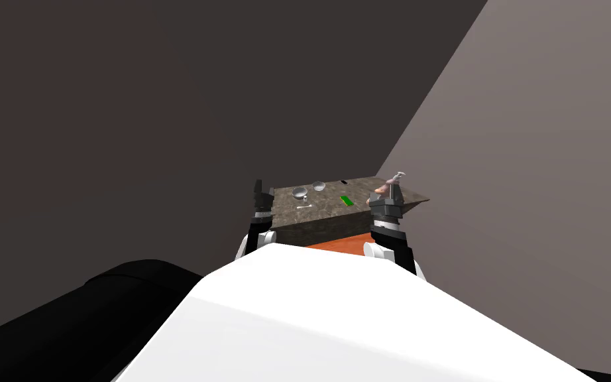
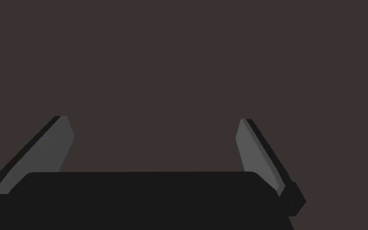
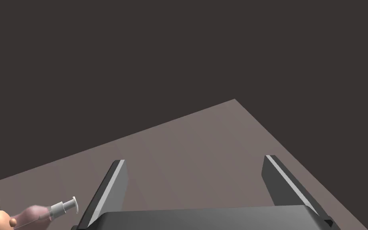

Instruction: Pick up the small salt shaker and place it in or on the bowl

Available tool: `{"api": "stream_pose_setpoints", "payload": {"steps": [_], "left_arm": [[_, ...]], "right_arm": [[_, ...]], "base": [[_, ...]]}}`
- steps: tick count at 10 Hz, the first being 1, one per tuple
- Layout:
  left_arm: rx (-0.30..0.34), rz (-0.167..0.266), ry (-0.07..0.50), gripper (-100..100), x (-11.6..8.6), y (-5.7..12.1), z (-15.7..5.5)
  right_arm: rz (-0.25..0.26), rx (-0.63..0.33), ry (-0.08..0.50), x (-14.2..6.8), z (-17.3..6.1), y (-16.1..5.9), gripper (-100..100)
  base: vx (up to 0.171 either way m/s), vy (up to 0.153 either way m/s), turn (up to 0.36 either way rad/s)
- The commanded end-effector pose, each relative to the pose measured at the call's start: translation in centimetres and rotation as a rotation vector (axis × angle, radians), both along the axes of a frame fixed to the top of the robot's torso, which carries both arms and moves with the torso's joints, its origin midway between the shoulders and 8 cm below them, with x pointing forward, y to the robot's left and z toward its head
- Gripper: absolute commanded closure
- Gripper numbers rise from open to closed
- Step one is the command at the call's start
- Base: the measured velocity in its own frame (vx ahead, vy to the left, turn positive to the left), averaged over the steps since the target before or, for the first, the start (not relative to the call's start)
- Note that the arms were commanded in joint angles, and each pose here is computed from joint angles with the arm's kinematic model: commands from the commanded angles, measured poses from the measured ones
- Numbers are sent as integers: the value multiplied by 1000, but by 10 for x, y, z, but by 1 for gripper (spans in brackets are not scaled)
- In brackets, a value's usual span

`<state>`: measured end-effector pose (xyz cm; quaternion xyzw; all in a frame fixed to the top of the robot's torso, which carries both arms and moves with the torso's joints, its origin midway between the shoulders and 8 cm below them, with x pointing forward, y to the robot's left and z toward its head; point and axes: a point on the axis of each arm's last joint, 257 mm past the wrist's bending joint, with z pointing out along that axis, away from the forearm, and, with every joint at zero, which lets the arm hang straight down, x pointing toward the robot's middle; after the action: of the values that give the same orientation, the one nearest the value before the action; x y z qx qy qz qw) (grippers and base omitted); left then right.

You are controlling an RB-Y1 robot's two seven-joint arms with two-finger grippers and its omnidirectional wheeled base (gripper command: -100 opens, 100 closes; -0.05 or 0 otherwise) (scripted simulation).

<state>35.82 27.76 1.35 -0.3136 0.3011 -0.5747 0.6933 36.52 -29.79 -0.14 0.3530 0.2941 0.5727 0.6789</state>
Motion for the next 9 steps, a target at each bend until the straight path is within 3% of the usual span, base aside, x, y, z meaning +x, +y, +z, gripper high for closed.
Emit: {"api": "stream_pose_setpoints", "payload": {"steps": [1,5,9], "left_arm": [[27,-9,20,-100,3,-1,-4],[108,-17,117,-100,15,5,-25],[182,7,246,-100,30,26,-53]], "right_arm": [[0,0,0,0,0,0,0],[0,0,0,0,0,0,0],[0,0,0,0,0,0,0]], "base": [[-51,-26,-5],[-129,-43,-19],[-129,-73,-29]]}}
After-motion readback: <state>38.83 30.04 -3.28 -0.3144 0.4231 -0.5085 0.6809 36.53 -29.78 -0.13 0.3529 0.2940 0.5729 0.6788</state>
